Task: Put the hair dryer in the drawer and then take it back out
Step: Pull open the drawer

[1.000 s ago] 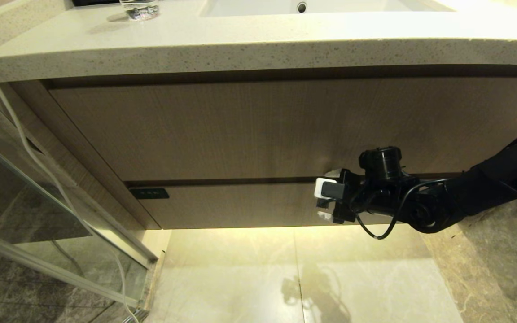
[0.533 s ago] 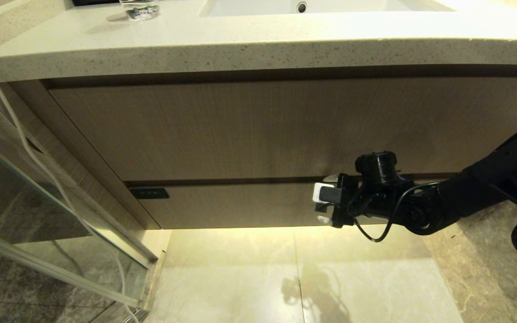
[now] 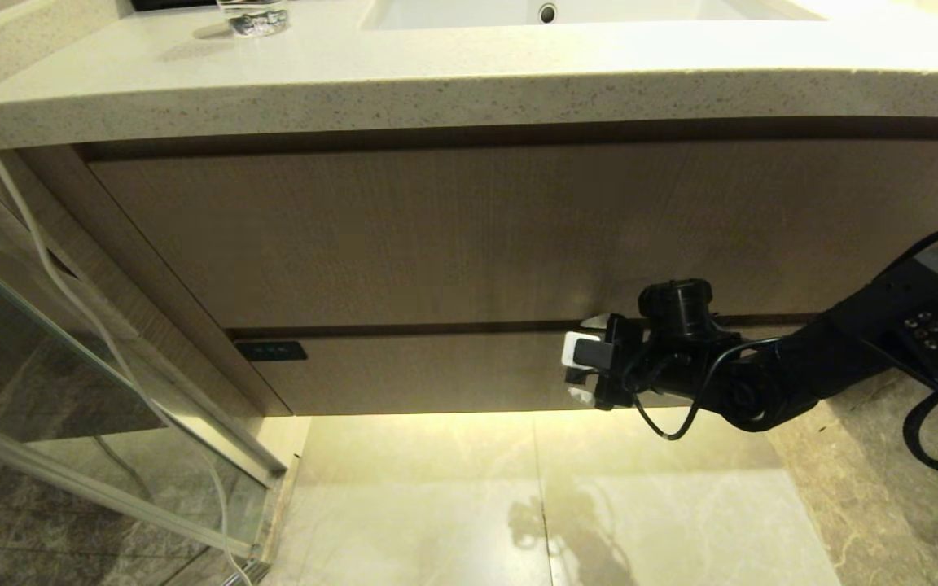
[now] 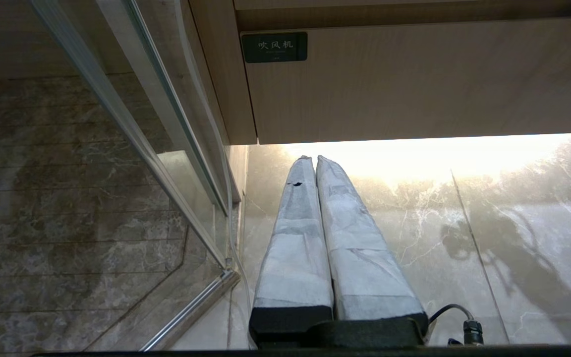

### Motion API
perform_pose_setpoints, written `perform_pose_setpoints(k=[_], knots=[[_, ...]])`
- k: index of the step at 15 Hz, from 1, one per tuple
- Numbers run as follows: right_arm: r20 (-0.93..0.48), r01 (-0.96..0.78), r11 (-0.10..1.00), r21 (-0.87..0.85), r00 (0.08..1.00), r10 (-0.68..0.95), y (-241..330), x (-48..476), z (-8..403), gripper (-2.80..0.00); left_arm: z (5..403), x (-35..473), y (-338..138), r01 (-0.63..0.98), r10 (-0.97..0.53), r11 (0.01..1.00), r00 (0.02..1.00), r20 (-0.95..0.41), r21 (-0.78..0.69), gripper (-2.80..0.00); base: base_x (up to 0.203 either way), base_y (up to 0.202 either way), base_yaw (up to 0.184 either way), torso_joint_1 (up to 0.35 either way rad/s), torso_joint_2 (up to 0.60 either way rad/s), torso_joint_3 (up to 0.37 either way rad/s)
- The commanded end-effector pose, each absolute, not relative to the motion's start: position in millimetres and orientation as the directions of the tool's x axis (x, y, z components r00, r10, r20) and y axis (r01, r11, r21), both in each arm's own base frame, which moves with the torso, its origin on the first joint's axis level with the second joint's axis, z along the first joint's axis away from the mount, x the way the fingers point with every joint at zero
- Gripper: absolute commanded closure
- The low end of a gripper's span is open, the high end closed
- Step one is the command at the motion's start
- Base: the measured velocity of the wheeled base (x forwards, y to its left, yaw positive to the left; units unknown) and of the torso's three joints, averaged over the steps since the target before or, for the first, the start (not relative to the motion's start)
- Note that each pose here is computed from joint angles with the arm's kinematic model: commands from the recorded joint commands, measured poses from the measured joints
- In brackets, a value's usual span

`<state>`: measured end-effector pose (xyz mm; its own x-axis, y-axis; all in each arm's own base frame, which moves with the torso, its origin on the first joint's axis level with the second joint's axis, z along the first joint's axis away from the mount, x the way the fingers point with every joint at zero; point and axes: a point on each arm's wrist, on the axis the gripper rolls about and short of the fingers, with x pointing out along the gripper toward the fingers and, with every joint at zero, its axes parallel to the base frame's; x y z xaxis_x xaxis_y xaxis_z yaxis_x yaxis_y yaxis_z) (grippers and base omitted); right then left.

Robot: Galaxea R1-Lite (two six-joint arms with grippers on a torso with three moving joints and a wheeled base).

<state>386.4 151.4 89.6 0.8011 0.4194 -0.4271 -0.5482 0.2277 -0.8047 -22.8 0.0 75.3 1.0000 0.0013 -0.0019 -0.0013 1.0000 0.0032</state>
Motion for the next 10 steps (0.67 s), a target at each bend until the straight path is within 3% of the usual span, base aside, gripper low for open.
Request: perform_pose_setpoints(k=[1,10], knots=[[-0.423,-0.544,0.224,-0.809,0.802,0.421,153.2,390.8,84.6,-2.80,75.3,-22.8,0.0,-0.002,0.002,1.000,1.000,-0.002,0.003,0.00,0.000,0.000,0.000,0.000,0.00,0.000],[-0.380,-0.506,0.236,-0.829,0.821,0.427,158.2,405.4,70.5,-2.80,75.3,-22.8,0.0,-0.002,0.002,1.000,1.000,-0.002,0.003,0.00,0.000,0.000,0.000,0.000,0.00,0.000]])
